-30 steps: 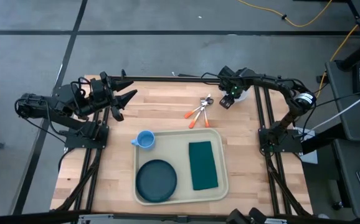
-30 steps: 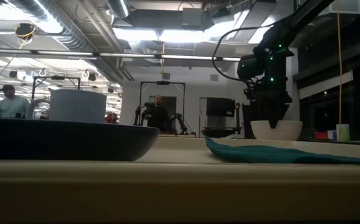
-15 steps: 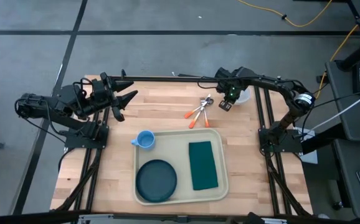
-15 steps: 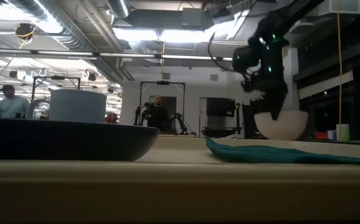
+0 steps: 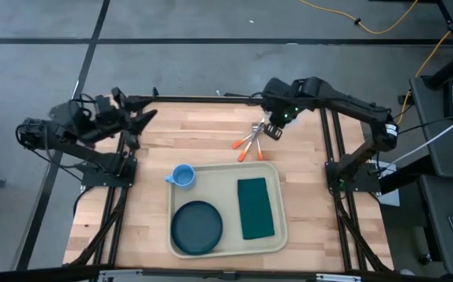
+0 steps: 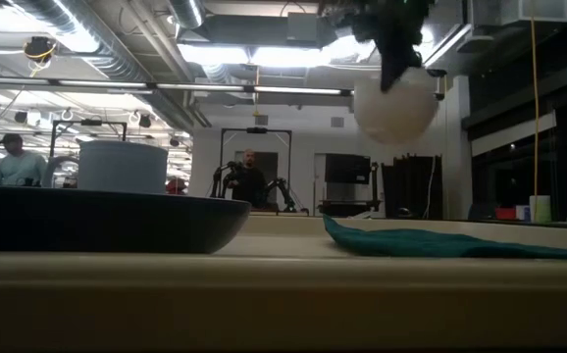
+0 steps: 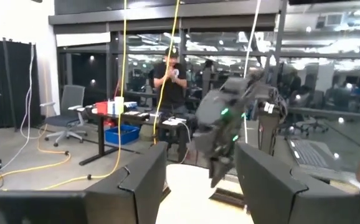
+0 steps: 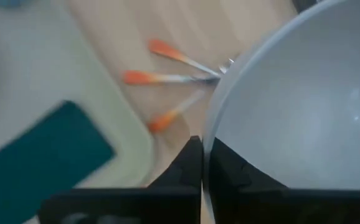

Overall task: Set up tray
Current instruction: Put the white bowl on top of the green plate on the light brown serving tray

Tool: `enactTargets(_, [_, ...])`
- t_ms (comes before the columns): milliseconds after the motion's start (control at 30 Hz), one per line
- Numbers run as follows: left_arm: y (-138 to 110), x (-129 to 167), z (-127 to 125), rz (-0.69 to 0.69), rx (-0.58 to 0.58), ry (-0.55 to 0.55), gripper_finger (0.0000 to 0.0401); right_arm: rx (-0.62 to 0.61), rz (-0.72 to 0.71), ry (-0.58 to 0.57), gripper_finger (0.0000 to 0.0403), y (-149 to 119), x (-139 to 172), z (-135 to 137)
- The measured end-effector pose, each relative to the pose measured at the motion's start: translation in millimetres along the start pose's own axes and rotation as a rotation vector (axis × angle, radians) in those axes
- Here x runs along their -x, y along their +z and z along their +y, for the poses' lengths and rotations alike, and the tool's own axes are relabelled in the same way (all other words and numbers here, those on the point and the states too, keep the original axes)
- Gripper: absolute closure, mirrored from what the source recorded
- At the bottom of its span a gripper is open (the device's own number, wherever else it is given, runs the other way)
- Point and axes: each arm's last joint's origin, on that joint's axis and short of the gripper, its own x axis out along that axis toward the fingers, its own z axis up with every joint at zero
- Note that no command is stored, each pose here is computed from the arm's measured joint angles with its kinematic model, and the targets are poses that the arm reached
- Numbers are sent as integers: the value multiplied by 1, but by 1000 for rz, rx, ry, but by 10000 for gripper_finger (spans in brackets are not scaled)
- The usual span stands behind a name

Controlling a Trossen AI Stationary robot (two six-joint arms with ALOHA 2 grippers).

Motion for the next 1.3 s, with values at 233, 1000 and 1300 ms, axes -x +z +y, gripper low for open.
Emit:
enactTargets(233, [-3,35,27,48,5,29,217,-11,-79,225,392,0,8,65])
enactTargets(1000, [0,50,36,18,-68,-37,217,141,3,571,392,21,-36,241])
enactTargets(1300, [0,50,33,10,-36,-114,217,197,0,559,392,37,-50,264])
